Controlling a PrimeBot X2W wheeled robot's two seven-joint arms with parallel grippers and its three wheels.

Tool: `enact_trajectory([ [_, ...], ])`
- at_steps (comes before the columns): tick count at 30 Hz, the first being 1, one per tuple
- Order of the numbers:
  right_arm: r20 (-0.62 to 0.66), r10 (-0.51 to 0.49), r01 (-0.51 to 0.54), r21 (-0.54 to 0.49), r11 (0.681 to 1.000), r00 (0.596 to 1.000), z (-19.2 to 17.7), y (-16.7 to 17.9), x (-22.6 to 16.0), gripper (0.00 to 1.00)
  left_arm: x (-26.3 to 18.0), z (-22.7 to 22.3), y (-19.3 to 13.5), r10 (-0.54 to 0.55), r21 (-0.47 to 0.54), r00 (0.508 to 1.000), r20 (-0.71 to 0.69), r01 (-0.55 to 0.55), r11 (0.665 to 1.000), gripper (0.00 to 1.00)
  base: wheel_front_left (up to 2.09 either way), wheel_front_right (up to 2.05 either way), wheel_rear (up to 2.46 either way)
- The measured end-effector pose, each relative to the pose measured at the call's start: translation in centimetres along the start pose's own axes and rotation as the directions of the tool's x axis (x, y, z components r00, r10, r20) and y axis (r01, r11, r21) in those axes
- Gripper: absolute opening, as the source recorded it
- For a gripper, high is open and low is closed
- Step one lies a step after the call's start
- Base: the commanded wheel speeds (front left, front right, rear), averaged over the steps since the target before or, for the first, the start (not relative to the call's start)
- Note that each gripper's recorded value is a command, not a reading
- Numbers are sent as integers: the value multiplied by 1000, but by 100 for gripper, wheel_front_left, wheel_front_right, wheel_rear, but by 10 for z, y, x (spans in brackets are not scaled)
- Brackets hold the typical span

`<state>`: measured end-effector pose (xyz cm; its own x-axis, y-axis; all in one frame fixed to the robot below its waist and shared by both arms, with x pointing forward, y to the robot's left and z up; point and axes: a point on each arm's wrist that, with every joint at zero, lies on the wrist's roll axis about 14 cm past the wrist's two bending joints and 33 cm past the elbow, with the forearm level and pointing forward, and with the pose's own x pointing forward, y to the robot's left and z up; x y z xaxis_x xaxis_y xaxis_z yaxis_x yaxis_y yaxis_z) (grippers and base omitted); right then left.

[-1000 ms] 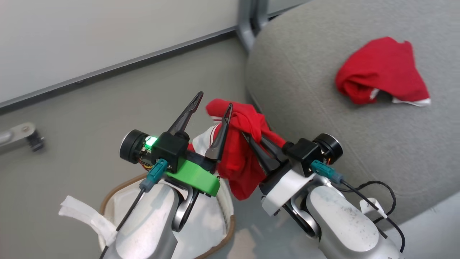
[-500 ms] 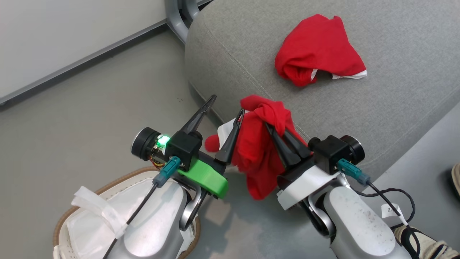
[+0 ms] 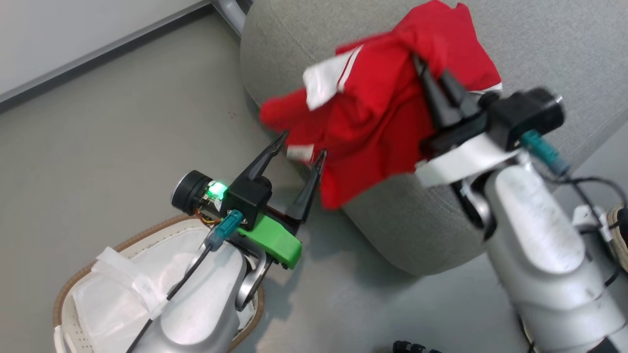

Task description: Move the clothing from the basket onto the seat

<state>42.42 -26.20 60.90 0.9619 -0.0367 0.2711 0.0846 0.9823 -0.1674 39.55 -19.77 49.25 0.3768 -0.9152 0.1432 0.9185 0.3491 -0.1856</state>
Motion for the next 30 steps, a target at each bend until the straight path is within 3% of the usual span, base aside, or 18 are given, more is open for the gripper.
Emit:
enact_trajectory([
  [7, 35, 34, -27, -199, 980, 999, 22, -31, 36, 0, -5, -21, 19, 10, 10, 999, -36, -10, 1000, 100, 0, 0, 0],
  [13, 12, -20, 23, -318, 948, 1000, 23, -73, 58, 0, -7, -37, 32, 22, -1, 998, -51, -22, 1000, 100, 0, 0, 0],
  [23, -91, -241, 180, -432, 884, 966, -11, -162, 63, 0, -13, -59, 61, 69, -18, 995, -73, -70, 997, 100, 0, 0, 0],
  [30, -183, -307, 194, -460, 866, 934, -58, -179, 66, 0, -23, -74, 84, 111, -27, 990, -91, -114, 993, 100, 0, 0, 0],
])
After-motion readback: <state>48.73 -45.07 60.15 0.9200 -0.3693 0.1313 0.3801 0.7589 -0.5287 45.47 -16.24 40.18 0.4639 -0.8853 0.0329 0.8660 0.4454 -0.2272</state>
